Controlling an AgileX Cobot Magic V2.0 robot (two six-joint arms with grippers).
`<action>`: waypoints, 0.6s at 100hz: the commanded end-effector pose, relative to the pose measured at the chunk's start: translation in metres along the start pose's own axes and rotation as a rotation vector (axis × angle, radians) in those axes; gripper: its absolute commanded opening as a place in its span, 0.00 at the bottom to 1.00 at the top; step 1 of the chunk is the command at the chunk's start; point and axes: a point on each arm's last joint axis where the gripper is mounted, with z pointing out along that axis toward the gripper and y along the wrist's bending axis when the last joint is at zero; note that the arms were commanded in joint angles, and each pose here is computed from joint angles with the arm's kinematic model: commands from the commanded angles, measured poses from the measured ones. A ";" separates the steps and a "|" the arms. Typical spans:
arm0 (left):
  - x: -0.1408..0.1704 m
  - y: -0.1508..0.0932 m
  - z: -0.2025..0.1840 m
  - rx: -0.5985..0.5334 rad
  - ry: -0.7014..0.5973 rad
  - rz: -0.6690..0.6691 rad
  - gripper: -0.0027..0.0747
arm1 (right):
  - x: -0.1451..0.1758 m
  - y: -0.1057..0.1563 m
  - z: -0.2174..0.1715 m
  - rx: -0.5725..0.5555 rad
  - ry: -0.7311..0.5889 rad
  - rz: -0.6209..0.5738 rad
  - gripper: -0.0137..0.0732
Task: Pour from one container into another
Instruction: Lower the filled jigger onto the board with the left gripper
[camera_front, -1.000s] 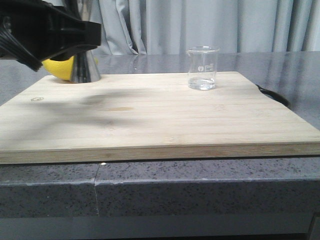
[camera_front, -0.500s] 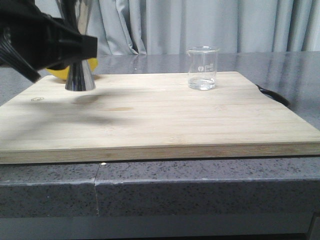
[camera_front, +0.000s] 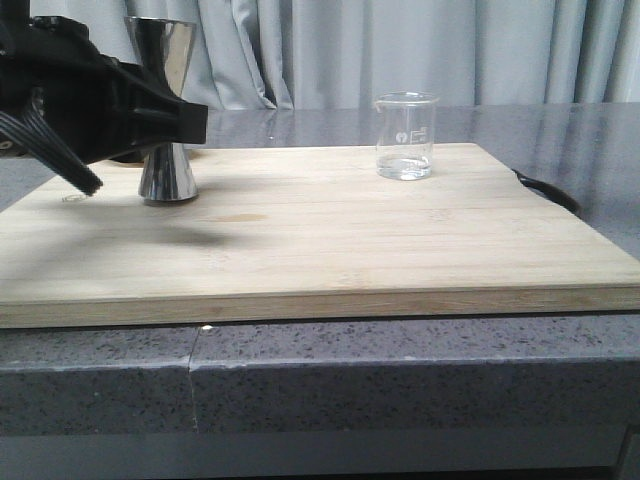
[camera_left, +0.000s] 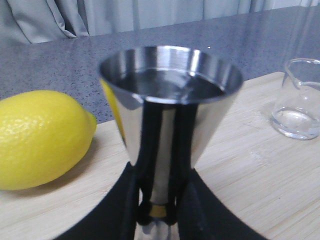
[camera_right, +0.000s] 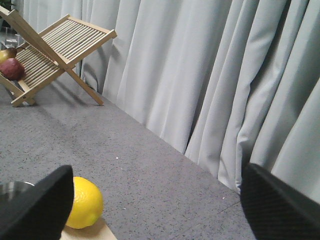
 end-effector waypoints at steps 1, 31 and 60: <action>-0.025 0.000 -0.001 -0.006 -0.151 -0.014 0.02 | -0.028 -0.002 -0.006 0.006 -0.102 -0.020 0.86; -0.021 0.001 -0.002 -0.004 -0.125 -0.013 0.02 | -0.028 -0.002 -0.006 0.006 -0.102 -0.020 0.86; -0.017 0.001 -0.004 -0.008 -0.125 -0.010 0.02 | -0.028 -0.002 -0.006 0.006 -0.102 -0.020 0.86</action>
